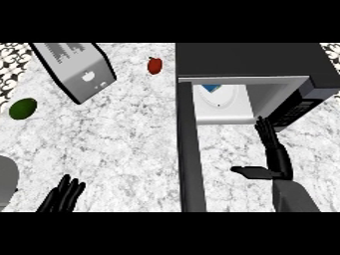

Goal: Pick up the milk, place it into the microwave and close the microwave

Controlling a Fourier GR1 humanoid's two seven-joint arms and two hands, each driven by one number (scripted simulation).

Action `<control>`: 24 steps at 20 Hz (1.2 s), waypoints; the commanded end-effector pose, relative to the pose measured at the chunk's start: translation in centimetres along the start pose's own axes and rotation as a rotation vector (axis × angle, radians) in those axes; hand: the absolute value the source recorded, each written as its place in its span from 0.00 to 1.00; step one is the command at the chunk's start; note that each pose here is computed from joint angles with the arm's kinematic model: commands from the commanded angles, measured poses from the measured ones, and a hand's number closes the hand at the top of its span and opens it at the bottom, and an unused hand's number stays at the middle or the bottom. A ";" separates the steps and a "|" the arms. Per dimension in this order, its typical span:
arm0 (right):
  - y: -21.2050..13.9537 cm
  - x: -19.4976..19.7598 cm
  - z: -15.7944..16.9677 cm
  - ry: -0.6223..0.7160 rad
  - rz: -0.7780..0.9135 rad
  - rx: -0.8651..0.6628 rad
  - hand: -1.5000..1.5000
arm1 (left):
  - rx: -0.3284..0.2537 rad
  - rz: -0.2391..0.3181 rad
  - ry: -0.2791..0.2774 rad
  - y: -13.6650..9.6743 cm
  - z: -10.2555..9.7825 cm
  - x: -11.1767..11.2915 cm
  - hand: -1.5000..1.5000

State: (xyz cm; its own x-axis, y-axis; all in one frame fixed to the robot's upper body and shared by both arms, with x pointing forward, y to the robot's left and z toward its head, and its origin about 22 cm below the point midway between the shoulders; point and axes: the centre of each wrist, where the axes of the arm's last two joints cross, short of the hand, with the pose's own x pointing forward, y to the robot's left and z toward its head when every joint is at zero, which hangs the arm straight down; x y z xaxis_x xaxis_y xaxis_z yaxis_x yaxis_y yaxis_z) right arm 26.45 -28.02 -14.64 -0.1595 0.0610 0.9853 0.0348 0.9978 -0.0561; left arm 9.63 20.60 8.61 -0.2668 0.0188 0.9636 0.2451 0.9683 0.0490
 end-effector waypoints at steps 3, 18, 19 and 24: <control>-2.5 -1.2 6.3 0.022 -0.100 -0.003 0.00 | -0.157 -0.031 0.039 -1.3 -1.1 -0.1 1.00; -6.8 2.0 16.9 -0.056 -0.125 -0.040 0.00 | -0.394 -0.041 0.070 -4.5 -8.6 -4.1 1.00; -9.0 3.1 16.3 -0.050 -0.112 -0.040 0.00 | -0.421 -0.073 0.075 -3.6 -8.1 -4.5 1.00; -8.4 4.4 18.2 -0.056 -0.119 -0.048 0.00 | -0.599 -0.055 0.173 -8.2 -9.7 -5.6 1.00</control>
State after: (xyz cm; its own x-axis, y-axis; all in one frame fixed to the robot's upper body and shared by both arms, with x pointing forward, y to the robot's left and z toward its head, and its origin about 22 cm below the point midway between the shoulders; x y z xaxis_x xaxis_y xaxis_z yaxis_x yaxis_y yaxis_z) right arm 8.77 -34.83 -13.79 -0.1620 0.0028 0.9868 0.1058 0.9943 0.0146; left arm 17.62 12.37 5.96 -0.1985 -0.0760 0.9772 0.6438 0.7416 0.1885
